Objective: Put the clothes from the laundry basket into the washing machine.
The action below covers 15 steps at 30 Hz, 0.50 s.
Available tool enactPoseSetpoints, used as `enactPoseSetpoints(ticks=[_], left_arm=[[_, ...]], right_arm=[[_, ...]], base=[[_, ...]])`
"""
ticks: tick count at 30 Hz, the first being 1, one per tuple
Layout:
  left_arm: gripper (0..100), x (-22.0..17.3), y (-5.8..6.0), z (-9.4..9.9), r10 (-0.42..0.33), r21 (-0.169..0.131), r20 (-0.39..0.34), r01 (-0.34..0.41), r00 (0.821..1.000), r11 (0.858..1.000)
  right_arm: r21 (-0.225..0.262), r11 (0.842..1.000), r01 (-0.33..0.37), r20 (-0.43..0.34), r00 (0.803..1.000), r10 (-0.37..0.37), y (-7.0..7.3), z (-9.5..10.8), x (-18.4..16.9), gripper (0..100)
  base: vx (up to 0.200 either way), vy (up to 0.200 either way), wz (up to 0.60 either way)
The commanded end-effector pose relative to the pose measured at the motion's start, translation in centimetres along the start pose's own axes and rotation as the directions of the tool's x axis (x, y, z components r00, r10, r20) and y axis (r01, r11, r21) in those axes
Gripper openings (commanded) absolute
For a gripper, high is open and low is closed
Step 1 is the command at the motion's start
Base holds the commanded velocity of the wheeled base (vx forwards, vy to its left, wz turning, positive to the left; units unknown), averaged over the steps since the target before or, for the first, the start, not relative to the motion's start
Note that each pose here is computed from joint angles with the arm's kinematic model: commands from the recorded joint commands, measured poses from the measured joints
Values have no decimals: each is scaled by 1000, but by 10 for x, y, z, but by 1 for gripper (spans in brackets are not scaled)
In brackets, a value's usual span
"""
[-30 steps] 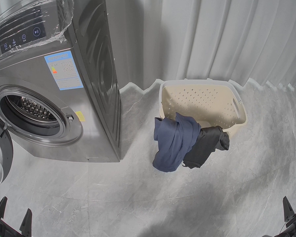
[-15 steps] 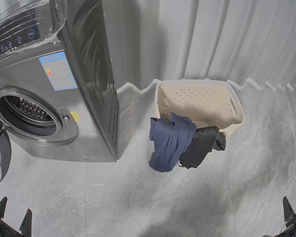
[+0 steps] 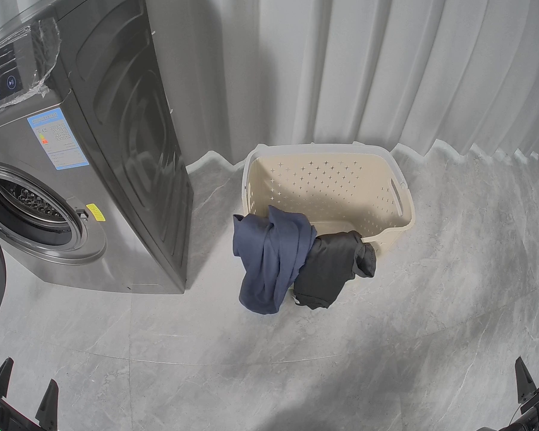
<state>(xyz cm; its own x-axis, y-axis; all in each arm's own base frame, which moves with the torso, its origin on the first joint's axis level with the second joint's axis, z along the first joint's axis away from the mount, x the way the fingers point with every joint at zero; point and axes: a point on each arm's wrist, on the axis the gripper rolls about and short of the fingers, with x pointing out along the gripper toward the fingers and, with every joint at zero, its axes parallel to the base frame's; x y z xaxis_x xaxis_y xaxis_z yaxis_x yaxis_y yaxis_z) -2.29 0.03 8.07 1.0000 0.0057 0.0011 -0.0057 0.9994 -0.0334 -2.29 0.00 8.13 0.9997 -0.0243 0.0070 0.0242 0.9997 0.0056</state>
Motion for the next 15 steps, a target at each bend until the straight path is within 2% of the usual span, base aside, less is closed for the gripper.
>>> enactPoseSetpoints(ticks=[1, 9, 15], left_arm=[[100, 0, 0, -5, 0, -3, -1, 0, 1000, 1000], [100, 0, 0, -5, 2, -3, -1, -2, 1000, 1000], [100, 0, 0, -5, 2, -3, -1, -2, 1000, 1000]], right_arm=[[1, 1000, 0, -2, 1000, 0, 0, -5, 0, 100], [-6, 1000, -1, -5, 1000, 1, 0, -5, 0, 100], [-13, 1000, -7, -2, 1000, 7, 0, -5, 0, 100]], base=[[0, 0, 0], [0, 0, 0], [0, -200, 0]])
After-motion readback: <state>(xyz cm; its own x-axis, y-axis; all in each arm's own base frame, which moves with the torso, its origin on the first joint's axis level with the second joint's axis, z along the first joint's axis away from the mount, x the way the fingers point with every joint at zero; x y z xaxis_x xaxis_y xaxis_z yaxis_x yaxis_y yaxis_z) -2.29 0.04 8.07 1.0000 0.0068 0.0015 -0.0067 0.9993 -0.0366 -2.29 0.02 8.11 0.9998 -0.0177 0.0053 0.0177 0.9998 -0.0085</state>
